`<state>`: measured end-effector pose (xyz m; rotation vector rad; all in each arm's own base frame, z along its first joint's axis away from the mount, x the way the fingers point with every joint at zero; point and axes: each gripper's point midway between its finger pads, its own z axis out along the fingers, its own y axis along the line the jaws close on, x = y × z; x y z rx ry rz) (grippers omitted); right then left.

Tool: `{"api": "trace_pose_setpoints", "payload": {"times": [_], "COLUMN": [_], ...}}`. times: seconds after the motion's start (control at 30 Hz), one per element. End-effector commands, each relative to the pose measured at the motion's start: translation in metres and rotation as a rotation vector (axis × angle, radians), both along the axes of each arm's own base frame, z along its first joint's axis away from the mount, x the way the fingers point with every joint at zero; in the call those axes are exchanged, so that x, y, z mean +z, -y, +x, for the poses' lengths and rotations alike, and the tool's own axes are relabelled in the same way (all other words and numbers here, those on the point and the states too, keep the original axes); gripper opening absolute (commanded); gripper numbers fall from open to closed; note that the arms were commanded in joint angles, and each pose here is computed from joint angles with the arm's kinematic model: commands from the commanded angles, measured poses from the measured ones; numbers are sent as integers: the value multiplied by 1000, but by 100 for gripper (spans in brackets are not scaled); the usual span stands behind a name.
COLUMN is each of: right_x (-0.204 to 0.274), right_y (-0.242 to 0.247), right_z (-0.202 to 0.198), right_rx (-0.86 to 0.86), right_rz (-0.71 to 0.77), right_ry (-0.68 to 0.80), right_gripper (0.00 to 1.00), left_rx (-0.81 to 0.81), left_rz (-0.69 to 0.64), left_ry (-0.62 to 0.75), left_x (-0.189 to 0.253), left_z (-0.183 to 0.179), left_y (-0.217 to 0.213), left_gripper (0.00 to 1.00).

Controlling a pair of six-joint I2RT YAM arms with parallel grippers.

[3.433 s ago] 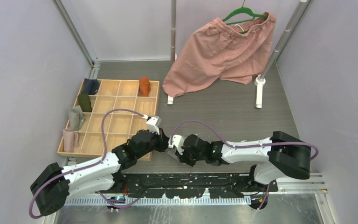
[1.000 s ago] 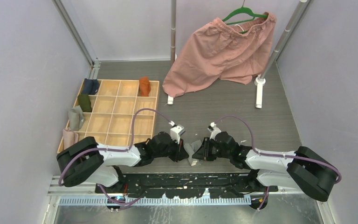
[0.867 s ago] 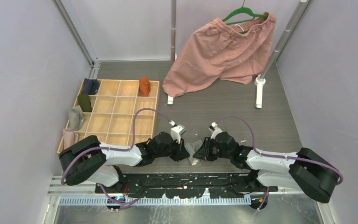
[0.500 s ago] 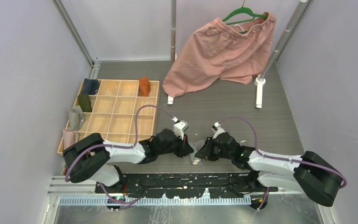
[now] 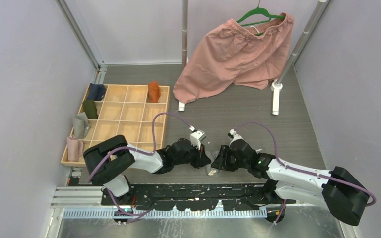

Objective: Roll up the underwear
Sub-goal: Roll the underwear to the center of the board.

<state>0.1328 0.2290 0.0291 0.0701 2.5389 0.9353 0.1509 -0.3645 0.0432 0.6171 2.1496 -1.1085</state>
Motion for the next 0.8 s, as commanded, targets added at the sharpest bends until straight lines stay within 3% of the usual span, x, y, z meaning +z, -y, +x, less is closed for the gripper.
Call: {"api": "trace_pose_setpoints", "payload": {"times": [0.0,0.1,0.17,0.37,0.57,0.77], "right_x": [8,24,33,43,37,46], "right_y": [18,20,27,40,32,7], "right_z": [0,5,13,21,29,18], "right_rx": [7,-6,-42,-128,-110,42], "right_rz": [-112,-115,-137,-184,-173,-101], "right_ry": [17,48,90,97,63,28], "right_gripper": [47,57,70,77,80,72], "left_rx": [-28,-30,-34,-43,-45,-44], "left_rz": [8,13,14,9,8,7], "left_ry": [-6,-6,-8,-7,-6,-2], "left_x": [-5,-7,-7,-6,-5,-4], "left_z": [-6,-6,-7,-8,-9,-8], "left_y": [6,6,6,8,8,10], "left_gripper": [1,1,1,1,1,1]}}
